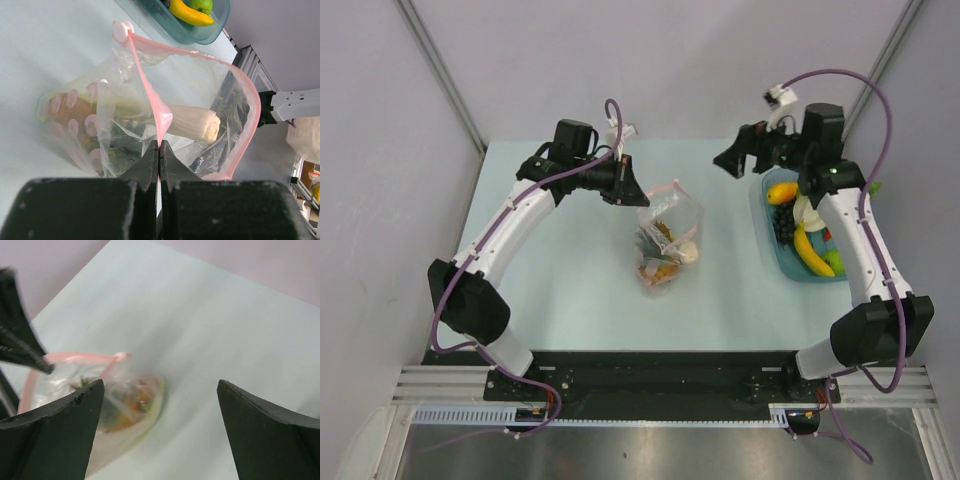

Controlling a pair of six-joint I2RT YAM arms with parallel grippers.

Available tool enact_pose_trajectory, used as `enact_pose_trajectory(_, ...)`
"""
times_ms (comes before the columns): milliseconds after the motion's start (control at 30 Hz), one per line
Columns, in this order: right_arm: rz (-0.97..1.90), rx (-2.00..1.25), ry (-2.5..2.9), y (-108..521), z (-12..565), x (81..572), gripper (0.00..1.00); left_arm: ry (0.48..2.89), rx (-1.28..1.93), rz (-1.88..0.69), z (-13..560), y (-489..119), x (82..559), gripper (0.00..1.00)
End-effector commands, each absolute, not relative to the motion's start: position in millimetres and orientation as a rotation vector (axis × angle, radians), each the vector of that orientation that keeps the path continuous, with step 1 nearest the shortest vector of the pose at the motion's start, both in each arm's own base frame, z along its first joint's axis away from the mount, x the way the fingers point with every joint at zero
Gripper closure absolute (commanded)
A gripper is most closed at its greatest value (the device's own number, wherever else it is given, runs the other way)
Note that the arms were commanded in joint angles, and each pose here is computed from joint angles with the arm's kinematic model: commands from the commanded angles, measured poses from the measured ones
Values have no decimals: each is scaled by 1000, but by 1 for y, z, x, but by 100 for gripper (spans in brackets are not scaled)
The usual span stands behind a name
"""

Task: Place the food in the zip-top bag and seal the zipper
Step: Place the fake fruit in the zipper food storage bag, then pick up the fake fruit from the bin.

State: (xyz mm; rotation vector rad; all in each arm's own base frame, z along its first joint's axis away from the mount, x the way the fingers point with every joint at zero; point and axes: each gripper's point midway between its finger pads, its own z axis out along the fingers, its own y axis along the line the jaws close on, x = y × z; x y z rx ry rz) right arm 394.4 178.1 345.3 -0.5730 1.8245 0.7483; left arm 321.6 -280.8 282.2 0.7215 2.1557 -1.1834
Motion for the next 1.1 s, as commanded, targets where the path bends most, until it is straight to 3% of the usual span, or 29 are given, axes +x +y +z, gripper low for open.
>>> enact_pose_trajectory(0, 722, -404, 1747, 130, 382, 415, 0, 2078, 745, -1140, 305, -276, 325, 100)
enact_pose_trajectory(133, 636, -321, 1770, 87, 374, 428, 0, 2070, 745, -1140, 307, -276, 325, 100)
enact_pose_trajectory(433, 282, -255, 1957, 11, 300, 476, 0, 2067, 757, -1142, 305, -277, 328, 100)
enact_pose_trajectory(533, 172, -447, 2009, 1, 276, 482, 0, 2070, 755, -1139, 302, -275, 330, 100)
enact_pose_trajectory(700, -94, -857, 1976, -17, 242, 492, 11, 2075, 739, -1146, 298, -273, 332, 100)
enact_pose_trajectory(1067, -251, -1419, 1928, -36, 150, 514, 10, 2091, 736, -1183, 292, -274, 334, 100)
